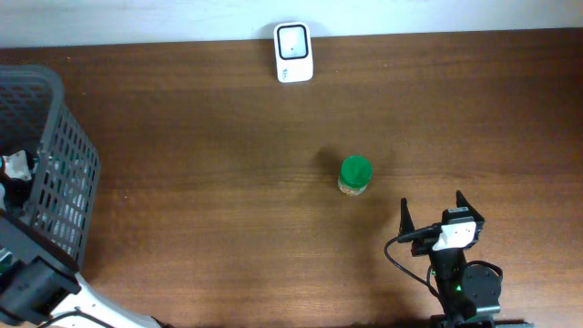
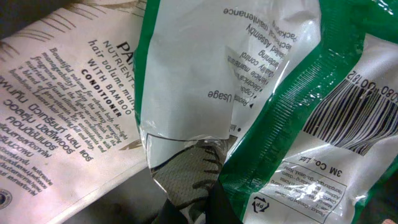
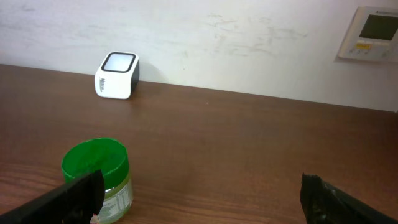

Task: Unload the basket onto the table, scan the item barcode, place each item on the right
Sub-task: 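Reach the left gripper into the basket and grasp the green-and-white packet, then carry the packet with the left gripper and lay it beside the jar, then reach the left gripper into the basket and grasp the white Pantene tube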

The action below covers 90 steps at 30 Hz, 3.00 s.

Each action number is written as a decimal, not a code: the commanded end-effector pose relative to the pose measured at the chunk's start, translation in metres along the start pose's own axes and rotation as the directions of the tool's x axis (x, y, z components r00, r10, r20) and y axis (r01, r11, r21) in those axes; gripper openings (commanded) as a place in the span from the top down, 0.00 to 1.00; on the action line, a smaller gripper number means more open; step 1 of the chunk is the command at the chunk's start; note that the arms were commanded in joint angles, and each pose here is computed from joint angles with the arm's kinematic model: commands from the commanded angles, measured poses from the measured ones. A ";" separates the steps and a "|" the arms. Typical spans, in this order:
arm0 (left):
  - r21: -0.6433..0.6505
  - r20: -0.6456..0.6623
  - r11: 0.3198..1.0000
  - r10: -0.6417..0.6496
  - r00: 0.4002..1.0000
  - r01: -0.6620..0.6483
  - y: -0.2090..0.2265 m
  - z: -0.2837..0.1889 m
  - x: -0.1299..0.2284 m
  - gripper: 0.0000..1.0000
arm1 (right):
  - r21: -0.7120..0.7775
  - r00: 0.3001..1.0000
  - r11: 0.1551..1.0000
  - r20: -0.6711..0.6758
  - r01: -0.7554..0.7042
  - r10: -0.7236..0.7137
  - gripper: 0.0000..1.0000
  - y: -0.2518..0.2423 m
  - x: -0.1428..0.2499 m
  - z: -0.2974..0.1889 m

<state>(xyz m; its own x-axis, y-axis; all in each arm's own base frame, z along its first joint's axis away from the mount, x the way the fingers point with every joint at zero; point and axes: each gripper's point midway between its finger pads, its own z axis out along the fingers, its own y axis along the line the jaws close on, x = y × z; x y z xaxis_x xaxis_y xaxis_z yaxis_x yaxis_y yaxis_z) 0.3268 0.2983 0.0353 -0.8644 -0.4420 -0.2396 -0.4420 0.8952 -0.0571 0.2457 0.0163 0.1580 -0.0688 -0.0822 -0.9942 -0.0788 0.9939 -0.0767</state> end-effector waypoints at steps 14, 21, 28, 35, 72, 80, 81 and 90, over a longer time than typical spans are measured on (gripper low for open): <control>0.006 0.779 0.998 -0.039 0.625 0.056 -0.079 -0.417 -0.106 1.00 | 0.000 1.000 1.000 -0.005 -0.008 0.008 0.02 0.001 0.002 0.000; 0.345 0.611 0.911 -0.038 0.790 -0.223 -0.283 -0.387 -0.057 1.00 | 0.000 1.000 1.000 -0.005 -0.008 0.008 0.02 0.001 0.002 0.000; 0.323 0.211 0.927 0.126 0.969 -0.191 -0.410 -0.224 0.017 1.00 | 0.000 1.000 1.000 -0.005 -0.008 0.008 0.02 0.001 0.002 0.000; 0.267 -0.042 0.943 0.218 0.975 -0.200 -0.474 -0.108 0.105 1.00 | 0.000 1.000 1.000 -0.005 -0.008 0.008 0.02 0.001 0.002 0.000; -0.097 0.458 0.988 -0.066 0.887 0.123 -0.167 -0.309 -0.070 0.01 | 0.000 1.000 1.000 -0.005 -0.008 0.008 0.02 0.001 0.002 0.000; -0.206 0.412 0.842 -0.388 0.825 0.499 0.009 -0.257 -0.051 0.01 | 0.000 1.000 1.000 -0.005 -0.008 0.008 0.02 0.001 0.002 0.000; -0.223 0.387 0.827 -0.412 0.825 0.517 0.024 -0.235 -0.045 0.00 | 0.000 1.000 1.000 -0.005 -0.008 0.008 0.02 0.001 0.002 0.000; -0.199 0.291 0.943 0.317 0.903 -0.267 -0.011 -0.085 -0.053 0.00 | 0.000 1.000 1.000 -0.005 -0.008 0.008 0.02 0.001 0.002 0.000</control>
<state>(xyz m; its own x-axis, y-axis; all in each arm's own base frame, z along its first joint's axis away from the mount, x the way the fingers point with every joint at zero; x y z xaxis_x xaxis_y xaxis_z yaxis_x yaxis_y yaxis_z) 0.3542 0.3218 0.1646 -0.7445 -0.3621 -0.5609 -0.4997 0.8594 0.1085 0.2457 0.0163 0.1581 -0.0685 -0.0814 -0.9943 -0.0787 0.9940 -0.0760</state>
